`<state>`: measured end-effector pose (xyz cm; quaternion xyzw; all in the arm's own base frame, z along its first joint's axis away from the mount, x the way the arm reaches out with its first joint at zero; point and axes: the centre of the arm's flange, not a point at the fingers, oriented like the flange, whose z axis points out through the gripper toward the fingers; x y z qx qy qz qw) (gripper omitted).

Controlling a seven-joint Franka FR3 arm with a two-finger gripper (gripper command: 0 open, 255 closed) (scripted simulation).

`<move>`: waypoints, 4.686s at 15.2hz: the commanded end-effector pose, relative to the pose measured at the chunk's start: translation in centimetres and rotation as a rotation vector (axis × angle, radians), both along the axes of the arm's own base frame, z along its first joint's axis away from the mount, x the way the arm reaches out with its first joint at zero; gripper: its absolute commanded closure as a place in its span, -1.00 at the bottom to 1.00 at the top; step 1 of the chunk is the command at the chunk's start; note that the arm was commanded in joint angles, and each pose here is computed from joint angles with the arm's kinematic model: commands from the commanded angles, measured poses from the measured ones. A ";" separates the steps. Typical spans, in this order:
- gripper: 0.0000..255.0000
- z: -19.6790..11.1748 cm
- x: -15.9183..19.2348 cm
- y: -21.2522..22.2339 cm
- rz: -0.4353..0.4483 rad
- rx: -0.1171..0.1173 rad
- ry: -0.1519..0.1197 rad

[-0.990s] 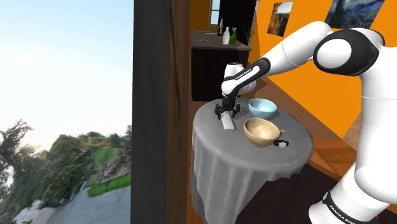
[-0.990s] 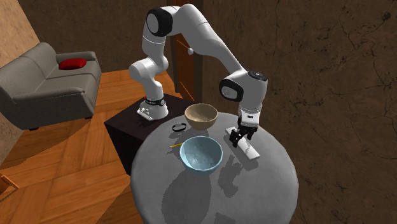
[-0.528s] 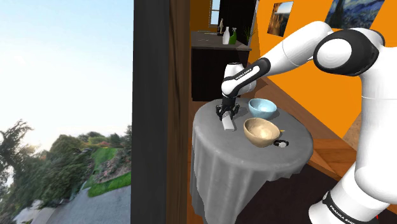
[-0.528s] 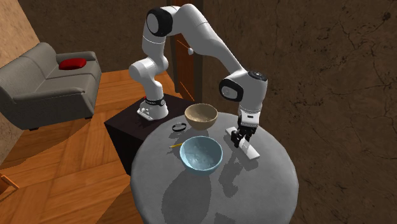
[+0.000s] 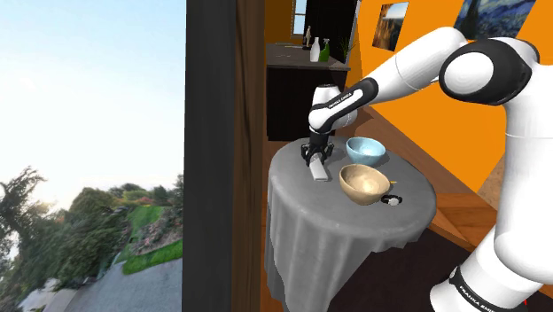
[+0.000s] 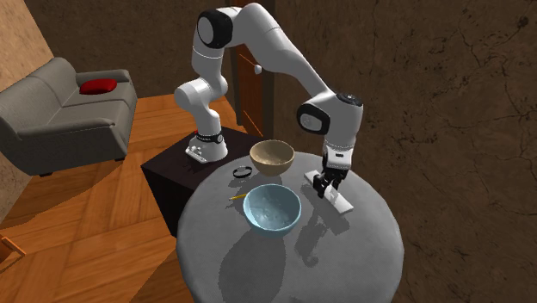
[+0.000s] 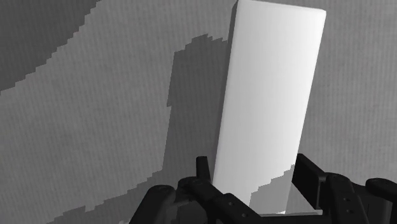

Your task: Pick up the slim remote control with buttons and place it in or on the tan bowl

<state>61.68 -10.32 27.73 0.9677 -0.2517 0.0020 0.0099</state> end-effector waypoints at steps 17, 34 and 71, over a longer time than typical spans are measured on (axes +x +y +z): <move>1.00 9.6 -0.1 0.0 0.000 0.000 0.000; 1.00 16.3 -5.3 0.5 0.000 0.000 0.000; -1.00 9.2 -23.3 2.3 0.000 0.000 0.000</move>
